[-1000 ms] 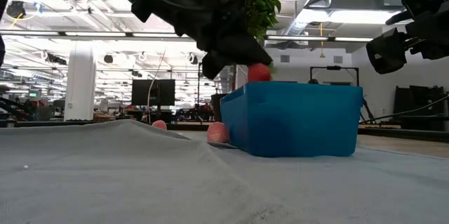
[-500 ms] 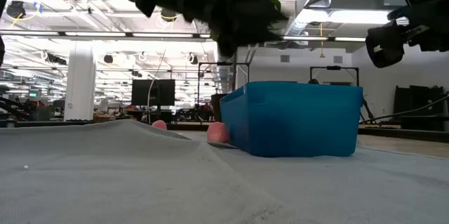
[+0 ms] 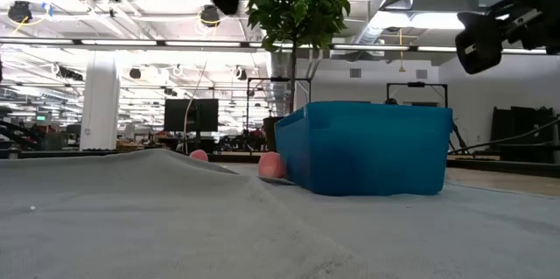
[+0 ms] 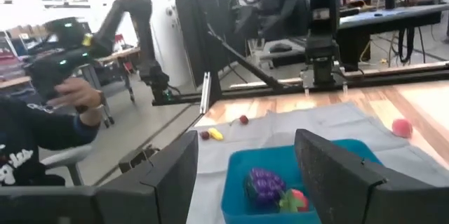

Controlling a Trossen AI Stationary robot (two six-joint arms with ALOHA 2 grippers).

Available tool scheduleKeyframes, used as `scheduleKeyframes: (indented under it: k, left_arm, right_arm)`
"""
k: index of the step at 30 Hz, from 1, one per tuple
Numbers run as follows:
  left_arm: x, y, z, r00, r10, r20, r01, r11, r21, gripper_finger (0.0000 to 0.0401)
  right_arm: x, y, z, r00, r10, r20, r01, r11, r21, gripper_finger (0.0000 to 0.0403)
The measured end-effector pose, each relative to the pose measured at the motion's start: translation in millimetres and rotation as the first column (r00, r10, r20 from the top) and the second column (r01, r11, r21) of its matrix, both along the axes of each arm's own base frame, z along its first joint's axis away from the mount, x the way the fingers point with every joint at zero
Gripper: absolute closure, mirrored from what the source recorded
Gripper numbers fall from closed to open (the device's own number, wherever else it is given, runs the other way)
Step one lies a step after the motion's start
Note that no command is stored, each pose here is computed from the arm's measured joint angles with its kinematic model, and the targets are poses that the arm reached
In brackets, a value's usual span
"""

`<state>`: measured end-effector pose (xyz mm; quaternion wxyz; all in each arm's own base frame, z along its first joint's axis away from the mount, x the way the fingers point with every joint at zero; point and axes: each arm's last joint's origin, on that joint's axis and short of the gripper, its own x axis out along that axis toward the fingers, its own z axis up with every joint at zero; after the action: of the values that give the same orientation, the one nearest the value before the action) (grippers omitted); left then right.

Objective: Pick and placing Produce into tupperware
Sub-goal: Put the peach into the bin

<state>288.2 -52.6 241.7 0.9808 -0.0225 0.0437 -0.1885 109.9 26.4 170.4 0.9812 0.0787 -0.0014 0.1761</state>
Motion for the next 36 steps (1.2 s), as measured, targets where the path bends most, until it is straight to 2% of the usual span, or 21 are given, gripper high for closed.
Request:
scheduleKeyframes:
  k: [3,5,7,9,13,18,21,23,26,28,33,36]
  left_arm:
    - [-39.9,1.5,3.0,0.991,0.023,0.135,-0.021,1.000,-0.021,0.0190]
    - [-63.7,1.8,0.2,0.977,0.057,0.204,-0.049,0.998,-0.045,0.0190]
    - [-85.9,1.6,-8.5,0.972,0.084,0.221,-0.070,0.995,-0.068,0.0190]
    - [-102.1,-0.6,-15.9,0.970,0.086,0.229,-0.066,0.993,-0.095,0.0190]
    - [-125.9,-8.8,-28.6,0.968,0.069,0.240,-0.047,0.994,-0.097,0.0190]
    - [-144.8,-11.5,-25.9,0.934,0.129,0.333,-0.110,0.991,-0.076,0.0190]
    - [-152.3,-12.4,-28.9,0.940,0.105,0.325,-0.096,0.994,-0.042,0.0191]
    - [-155.0,-8.8,-29.4,0.931,0.146,0.336,-0.134,0.989,-0.056,0.0191]
    - [-155.5,-0.9,-36.1,0.926,0.205,0.318,-0.198,0.979,-0.053,0.0191]
    - [-155.8,4.7,-40.0,0.933,0.188,0.306,-0.183,0.982,-0.046,0.0191]
    - [-153.0,23.9,-47.8,0.934,0.279,0.225,-0.266,0.960,-0.089,0.0191]
    - [-153.6,32.1,-47.0,0.943,0.250,0.220,-0.233,0.967,-0.100,0.0191]
  right_arm:
    - [0.1,-0.2,2.9,1.000,-0.005,0.029,0.005,1.000,0.006,0.0143]
    - [0.4,-2.4,6.9,0.995,-0.077,0.068,0.076,0.997,0.019,0.0143]
    - [0.6,-4.1,8.4,0.986,-0.142,0.082,0.140,0.990,0.029,0.0143]
    - [0.7,-4.2,8.8,0.985,-0.147,0.090,0.146,0.989,0.020,0.0143]
    - [1.7,-6.7,10.8,0.968,-0.219,0.121,0.221,0.975,-0.005,0.0143]
    - [4.1,-7.2,9.9,0.962,-0.248,0.111,0.251,0.968,-0.009,0.0143]
    - [6.0,-6.3,10.9,0.964,-0.238,0.121,0.240,0.971,-0.005,0.0143]
    - [7.7,-5.2,10.2,0.967,-0.230,0.106,0.233,0.972,-0.012,0.0143]
    - [11.0,-3.2,13.8,0.969,-0.219,0.112,0.222,0.975,-0.014,0.0143]
    - [13.3,-2.4,16.6,0.966,-0.218,0.139,0.222,0.975,-0.015,0.0143]
    - [21.7,-1.0,16.3,0.966,-0.223,0.128,0.227,0.974,-0.021,0.0143]
    - [30.6,0.9,19.2,0.971,-0.222,0.089,0.227,0.973,-0.039,0.0143]
